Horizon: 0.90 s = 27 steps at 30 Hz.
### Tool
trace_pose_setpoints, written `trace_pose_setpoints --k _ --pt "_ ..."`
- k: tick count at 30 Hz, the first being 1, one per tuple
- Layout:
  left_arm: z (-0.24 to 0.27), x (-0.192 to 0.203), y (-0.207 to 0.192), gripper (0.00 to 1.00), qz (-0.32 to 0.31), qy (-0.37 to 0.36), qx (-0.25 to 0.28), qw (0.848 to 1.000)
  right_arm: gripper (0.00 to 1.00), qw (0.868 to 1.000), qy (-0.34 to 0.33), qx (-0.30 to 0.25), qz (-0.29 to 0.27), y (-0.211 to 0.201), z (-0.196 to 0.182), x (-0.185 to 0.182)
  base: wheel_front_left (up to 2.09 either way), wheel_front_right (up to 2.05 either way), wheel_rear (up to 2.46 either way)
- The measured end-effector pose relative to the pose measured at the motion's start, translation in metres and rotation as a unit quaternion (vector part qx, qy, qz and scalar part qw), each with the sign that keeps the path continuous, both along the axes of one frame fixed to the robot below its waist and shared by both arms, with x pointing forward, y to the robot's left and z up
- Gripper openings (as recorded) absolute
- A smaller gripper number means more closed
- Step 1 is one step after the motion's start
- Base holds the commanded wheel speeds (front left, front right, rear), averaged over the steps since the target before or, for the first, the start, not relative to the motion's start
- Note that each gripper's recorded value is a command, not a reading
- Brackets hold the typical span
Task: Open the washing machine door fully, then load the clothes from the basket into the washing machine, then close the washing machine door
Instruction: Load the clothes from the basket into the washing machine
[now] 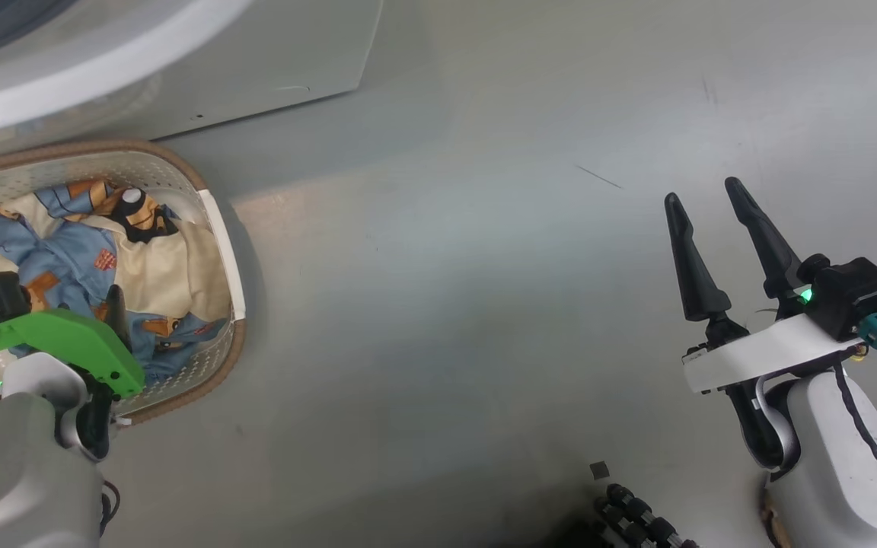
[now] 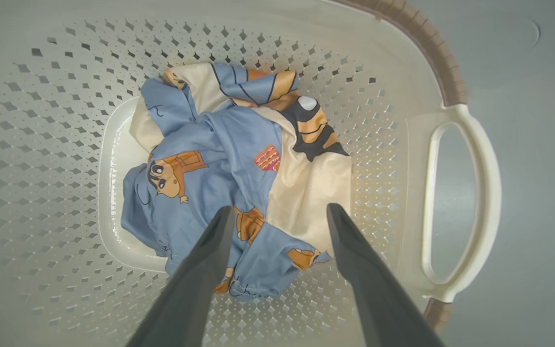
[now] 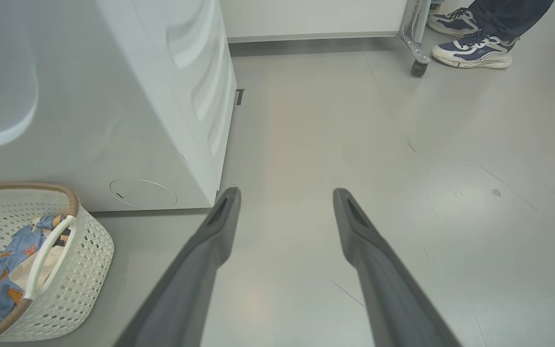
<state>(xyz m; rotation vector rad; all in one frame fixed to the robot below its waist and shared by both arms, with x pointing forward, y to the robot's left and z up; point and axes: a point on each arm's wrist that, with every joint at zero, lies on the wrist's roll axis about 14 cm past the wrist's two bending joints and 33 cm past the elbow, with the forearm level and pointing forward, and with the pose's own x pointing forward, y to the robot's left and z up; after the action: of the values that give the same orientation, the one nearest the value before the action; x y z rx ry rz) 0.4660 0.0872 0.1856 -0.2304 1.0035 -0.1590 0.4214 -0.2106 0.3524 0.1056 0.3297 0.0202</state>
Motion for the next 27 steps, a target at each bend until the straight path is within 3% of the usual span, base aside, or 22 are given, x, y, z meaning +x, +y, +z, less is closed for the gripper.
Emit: trace_pose_setpoints --k 10,27 --pt "-0.048 -0.009 0.011 1.0 0.015 0.059 0.017 0.998 1.0 1.0 0.027 -0.004 0.008 0.0 -0.031 0.012 0.0 0.0 0.0" --pt "-0.087 0.012 0.018 1.0 0.029 0.075 0.033 0.996 1.0 0.998 0.054 -0.011 0.014 -0.003 -0.062 0.014 0.0 0.0 0.0"
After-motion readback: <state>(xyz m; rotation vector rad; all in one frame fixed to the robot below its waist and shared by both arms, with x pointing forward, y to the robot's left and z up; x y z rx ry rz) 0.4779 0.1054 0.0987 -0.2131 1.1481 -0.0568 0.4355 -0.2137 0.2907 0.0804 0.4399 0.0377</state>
